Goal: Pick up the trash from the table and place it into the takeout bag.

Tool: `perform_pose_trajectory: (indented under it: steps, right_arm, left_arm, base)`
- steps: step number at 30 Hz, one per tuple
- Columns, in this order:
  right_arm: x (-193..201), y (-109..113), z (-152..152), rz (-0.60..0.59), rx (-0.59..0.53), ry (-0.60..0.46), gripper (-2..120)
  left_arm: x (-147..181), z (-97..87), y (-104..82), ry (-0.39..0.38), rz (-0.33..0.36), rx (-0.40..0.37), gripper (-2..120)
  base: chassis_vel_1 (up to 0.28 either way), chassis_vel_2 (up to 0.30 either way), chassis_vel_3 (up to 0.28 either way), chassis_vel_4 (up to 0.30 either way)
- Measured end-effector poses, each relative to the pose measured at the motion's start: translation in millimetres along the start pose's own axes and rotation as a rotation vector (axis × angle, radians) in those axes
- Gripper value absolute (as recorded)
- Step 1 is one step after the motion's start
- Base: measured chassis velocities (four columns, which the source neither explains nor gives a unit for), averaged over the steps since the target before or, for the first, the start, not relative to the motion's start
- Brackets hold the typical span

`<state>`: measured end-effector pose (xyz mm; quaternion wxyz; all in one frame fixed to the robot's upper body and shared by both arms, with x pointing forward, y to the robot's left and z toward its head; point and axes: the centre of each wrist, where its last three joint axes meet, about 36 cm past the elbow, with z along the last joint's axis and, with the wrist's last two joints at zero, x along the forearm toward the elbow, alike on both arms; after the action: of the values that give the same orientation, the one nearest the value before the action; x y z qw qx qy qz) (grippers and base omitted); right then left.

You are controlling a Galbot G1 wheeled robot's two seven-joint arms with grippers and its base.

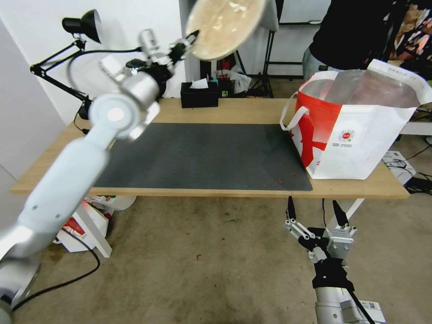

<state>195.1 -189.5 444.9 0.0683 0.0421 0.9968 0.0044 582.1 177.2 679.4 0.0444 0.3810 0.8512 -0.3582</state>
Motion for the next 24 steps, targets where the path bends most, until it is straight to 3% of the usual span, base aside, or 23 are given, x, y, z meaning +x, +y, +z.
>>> perform_pose_trajectory:
  steps: [4, 6, 8, 11, 13, 24]
  right_arm:
    - [0, 0, 0, 0.0, 0.0, 0.0, 100]
    - [0, 0, 0, 0.0, 0.0, 0.0, 100]
    - [0, 0, 0, 0.0, 0.0, 0.0, 100]
    - [0, 0, 0, 0.0, 0.0, 0.0, 100]
    - [0, 0, 0, 0.0, 0.0, 0.0, 100]
    - [0, 0, 0, 0.0, 0.0, 0.0, 100]
  left_arm:
    - [-28, 9.6, -8.0, 0.024, 0.036, -0.018, 1]
    - [-58, 13.3, -18.8, 0.037, 0.063, -0.036, 1]
    - [-62, 13.4, -20.4, 0.039, 0.067, -0.038, 1]
    - [-101, 17.2, -31.0, 0.052, 0.082, -0.054, 1]
    - [-109, 20.1, -31.5, 0.057, 0.079, -0.058, 1]
    - [-185, 72.4, -42.8, 0.132, 0.054, -0.133, 1]
  base:
    - [0.0, 0.0, 0.0, 0.0]
    - [0.0, 0.0, 0.0, 0.0]
    - [0.0, 0.0, 0.0, 0.0]
    - [0.0, 0.0, 0.0, 0.0]
    - [0.0, 0.0, 0.0, 0.0]
    - [0.0, 0.0, 0.0, 0.0]
